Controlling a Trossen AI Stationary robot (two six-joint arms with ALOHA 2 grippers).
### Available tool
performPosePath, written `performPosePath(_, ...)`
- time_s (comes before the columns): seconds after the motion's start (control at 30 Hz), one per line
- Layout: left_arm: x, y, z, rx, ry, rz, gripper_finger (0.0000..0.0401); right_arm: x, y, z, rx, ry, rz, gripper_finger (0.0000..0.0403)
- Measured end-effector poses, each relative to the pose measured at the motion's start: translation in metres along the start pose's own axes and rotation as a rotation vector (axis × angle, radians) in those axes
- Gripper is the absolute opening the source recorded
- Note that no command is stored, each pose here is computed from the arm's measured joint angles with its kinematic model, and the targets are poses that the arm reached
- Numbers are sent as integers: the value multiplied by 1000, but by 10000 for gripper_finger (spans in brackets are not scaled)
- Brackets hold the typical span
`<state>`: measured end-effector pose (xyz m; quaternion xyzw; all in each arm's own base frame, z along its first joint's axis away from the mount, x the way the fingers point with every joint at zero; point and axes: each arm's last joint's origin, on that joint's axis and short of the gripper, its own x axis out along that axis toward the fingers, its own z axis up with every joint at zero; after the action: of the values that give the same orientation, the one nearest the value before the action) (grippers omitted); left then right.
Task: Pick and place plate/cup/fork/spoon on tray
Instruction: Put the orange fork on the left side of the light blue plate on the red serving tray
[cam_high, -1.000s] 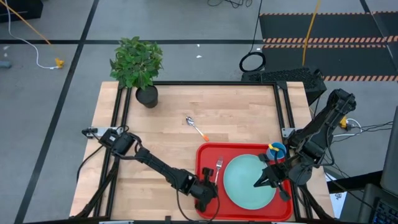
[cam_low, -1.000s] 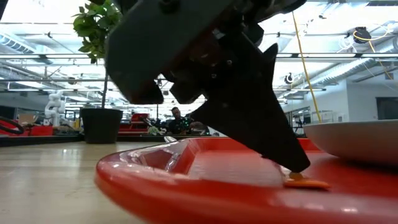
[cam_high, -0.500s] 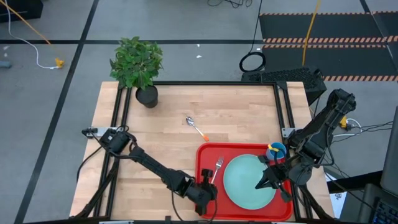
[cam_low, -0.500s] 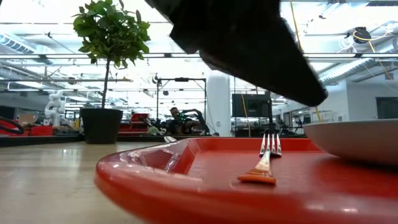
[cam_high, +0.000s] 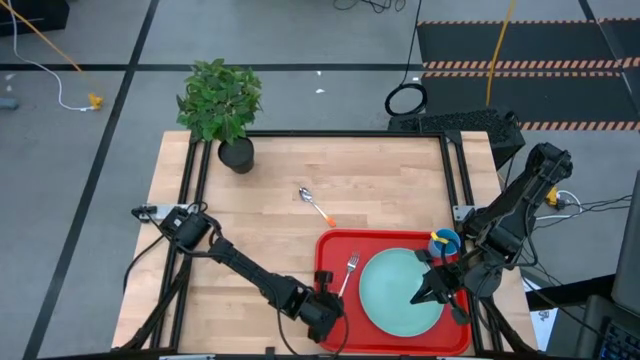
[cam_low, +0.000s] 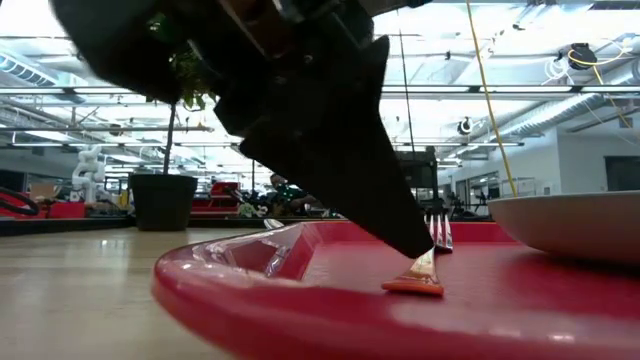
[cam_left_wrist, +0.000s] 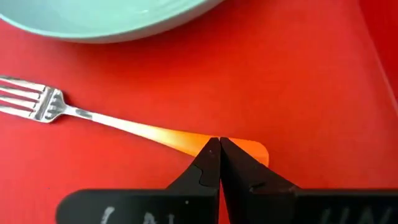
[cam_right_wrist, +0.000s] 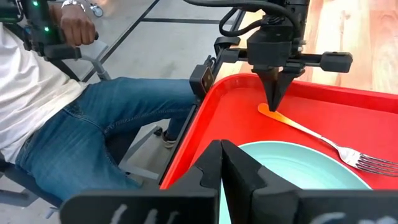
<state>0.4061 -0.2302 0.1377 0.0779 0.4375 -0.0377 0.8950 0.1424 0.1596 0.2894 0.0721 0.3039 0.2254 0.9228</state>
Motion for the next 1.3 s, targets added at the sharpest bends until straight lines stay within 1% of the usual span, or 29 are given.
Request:
performPosePath(0.13,1,4,1,-12,-2,6,3,0,0,0,0,0,0,0)
performPosePath(0.33,7,12,-3,-22,8,18,3,0,0,0,0,0,0,0)
performPosePath(0.6,18,22,-5,-72,-85,-11,3,0,0,0,-3,0,-1,0)
performPosePath(0.7,18,22,0,-94,-138,-28,3,0,0,0,-3,0,-1,0)
performPosePath(0.8,16,20,9,-138,-205,-89,3,0,0,0,-3,0,0,0)
performPosePath(0.9,6,11,21,-116,-228,-109,3,0,0,0,-9,1,1,0)
performPosePath(0.97,-4,7,28,-91,-214,-95,3,0,0,0,-11,1,1,0)
performPosePath(1.03,-10,5,29,-62,-155,-57,3,0,0,0,-11,2,4,0)
performPosePath(1.13,-11,6,20,-33,-40,-3,3,0,1,0,-11,12,22,0)
performPosePath(1.3,-6,8,10,-21,-2,13,3,0,1,0,-10,12,23,0)
